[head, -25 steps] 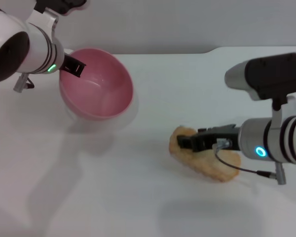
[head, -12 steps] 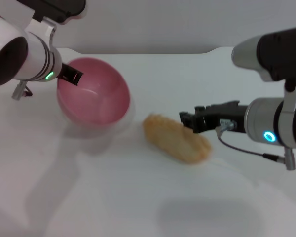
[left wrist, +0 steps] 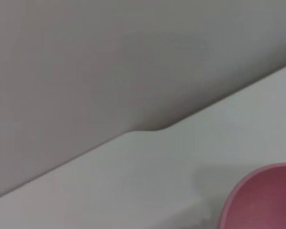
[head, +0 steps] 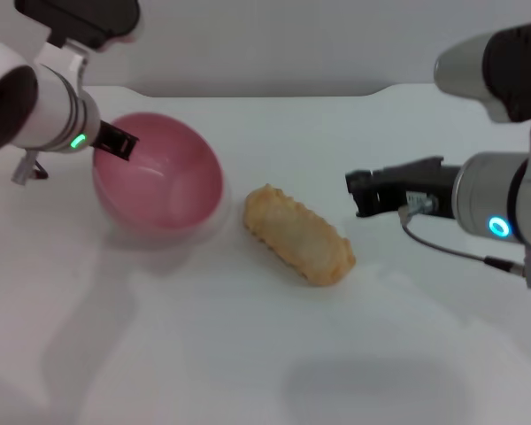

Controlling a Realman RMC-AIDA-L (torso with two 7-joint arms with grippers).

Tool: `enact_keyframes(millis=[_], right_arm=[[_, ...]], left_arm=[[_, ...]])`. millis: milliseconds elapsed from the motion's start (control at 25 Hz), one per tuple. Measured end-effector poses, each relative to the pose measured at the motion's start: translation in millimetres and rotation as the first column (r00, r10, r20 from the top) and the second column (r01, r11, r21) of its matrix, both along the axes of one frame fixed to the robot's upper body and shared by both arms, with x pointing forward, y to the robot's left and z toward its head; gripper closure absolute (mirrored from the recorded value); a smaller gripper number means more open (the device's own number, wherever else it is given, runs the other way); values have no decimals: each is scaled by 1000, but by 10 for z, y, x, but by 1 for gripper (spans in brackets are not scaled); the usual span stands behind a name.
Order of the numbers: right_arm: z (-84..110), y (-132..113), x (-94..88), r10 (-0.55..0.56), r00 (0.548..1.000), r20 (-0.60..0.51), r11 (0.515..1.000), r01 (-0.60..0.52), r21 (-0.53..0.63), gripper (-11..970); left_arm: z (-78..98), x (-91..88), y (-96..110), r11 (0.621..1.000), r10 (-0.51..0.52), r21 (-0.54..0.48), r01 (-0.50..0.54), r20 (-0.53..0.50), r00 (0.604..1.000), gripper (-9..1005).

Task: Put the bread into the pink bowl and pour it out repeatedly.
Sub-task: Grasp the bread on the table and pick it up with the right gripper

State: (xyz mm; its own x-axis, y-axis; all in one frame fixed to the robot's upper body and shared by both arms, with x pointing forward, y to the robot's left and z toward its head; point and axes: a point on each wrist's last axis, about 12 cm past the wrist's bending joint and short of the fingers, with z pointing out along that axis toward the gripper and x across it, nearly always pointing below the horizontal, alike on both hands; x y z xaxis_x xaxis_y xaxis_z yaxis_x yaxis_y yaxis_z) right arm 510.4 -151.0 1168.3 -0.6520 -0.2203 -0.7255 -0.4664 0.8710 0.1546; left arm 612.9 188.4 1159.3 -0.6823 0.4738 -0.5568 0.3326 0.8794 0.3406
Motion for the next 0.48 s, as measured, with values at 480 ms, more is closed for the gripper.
enact_keyframes(millis=[480], right_arm=[[-467, 16, 207, -21, 999, -45, 1000, 19, -24, 774]], left_arm=[[161, 65, 46, 999, 12, 46, -15, 50, 999, 949]])
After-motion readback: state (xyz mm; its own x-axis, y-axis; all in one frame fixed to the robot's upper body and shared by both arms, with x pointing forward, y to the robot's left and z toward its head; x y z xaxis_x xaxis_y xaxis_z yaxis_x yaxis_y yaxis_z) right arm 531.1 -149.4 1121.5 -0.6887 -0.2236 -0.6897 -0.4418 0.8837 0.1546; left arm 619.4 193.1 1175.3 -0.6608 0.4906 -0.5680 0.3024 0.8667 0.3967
